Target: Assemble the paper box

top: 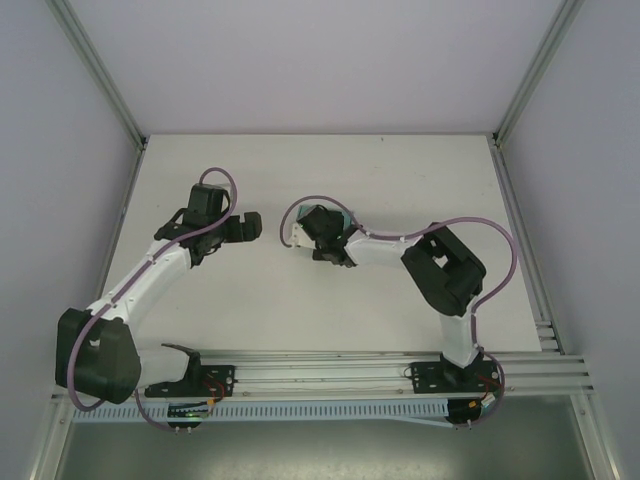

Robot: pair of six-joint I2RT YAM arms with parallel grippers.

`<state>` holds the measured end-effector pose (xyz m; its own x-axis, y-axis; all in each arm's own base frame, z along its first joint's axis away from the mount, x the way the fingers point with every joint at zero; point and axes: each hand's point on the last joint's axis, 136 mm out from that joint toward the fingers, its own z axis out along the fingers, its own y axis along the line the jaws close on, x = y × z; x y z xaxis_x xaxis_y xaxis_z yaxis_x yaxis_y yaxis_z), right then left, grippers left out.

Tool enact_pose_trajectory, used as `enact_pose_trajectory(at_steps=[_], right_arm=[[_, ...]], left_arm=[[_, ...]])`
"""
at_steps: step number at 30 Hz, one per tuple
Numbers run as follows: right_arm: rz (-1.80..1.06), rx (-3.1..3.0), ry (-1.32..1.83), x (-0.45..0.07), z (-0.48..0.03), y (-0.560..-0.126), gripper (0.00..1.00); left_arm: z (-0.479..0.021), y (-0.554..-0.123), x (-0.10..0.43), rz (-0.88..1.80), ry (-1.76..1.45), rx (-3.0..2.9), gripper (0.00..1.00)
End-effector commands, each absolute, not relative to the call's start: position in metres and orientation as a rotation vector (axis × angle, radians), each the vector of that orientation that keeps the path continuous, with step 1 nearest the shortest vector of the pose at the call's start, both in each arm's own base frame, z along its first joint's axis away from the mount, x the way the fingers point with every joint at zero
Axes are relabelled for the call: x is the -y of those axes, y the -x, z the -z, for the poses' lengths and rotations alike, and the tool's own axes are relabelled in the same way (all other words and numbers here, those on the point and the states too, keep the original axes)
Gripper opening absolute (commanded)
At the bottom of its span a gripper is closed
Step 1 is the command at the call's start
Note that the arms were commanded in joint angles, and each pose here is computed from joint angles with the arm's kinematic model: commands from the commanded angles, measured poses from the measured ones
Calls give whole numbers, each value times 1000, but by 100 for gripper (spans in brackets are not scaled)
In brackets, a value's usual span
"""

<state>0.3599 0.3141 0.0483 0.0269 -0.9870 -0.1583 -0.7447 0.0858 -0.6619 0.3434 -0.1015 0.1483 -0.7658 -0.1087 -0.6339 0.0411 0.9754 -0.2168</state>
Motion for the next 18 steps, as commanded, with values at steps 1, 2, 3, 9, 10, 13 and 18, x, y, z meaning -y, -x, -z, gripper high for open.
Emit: enact_pose_trajectory(at_steps=[1, 2, 3, 9, 10, 13, 18], right_arm=[[454, -1817, 1782, -310, -47, -335, 93], [424, -1825, 1780, -312, -51, -332, 96], [384, -1836, 1788, -314, -57, -327, 98], [194, -1850, 1795, -318, -86, -305, 99], [156, -1853, 1771, -318, -93, -305, 99], [14, -1906, 1569, -313, -122, -323, 99], [-314, -2110, 1180, -294, -156, -371, 98]], left_arm=[[-151, -337, 103, 329, 51, -2420, 99], [-151, -337, 105, 337, 46, -2418, 99], [-151, -336, 105, 343, 44, -2418, 99], [-147, -334, 124, 466, -45, -2406, 98], [-148, -332, 134, 529, -90, -2395, 98], [-151, -321, 172, 810, -253, -2320, 98], [-139, -309, 213, 1039, -409, -2279, 98]])
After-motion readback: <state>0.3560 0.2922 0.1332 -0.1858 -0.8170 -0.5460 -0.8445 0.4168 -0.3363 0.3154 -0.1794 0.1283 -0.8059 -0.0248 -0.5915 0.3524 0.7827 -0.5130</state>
